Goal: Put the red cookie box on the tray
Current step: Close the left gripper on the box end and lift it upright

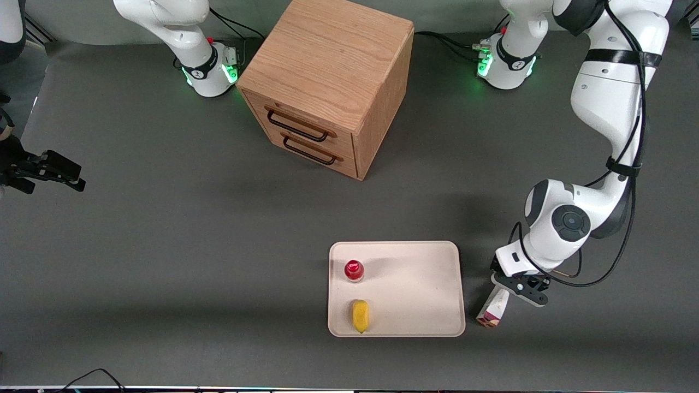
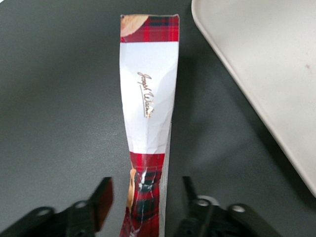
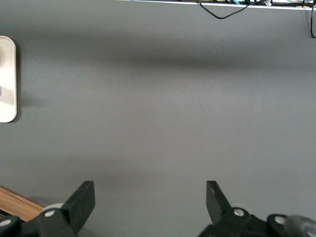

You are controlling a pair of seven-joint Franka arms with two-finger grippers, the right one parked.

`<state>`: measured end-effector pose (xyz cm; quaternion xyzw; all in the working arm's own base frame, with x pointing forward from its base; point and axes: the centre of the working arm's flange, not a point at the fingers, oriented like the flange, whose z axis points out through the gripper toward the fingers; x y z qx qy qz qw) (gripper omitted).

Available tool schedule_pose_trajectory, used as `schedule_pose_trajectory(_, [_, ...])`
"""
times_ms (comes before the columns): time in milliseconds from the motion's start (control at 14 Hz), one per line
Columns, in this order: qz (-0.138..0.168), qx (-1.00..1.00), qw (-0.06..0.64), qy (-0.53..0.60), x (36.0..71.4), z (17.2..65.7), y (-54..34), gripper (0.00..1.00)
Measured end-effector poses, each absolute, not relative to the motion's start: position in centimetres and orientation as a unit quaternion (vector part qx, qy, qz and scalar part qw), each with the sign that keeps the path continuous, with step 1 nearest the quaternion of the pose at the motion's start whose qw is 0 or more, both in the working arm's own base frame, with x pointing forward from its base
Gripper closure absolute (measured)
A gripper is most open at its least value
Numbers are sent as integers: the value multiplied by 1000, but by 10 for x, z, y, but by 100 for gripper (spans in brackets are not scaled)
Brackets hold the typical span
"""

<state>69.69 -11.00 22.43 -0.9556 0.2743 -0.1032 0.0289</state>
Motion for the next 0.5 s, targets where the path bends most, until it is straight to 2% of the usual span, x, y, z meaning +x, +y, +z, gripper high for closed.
schedule_pose_trajectory(357, [-110, -956, 30, 272, 702, 231, -109, 96])
schedule_pose_trajectory(500, [-109, -958, 31, 262, 708, 244, -104, 96])
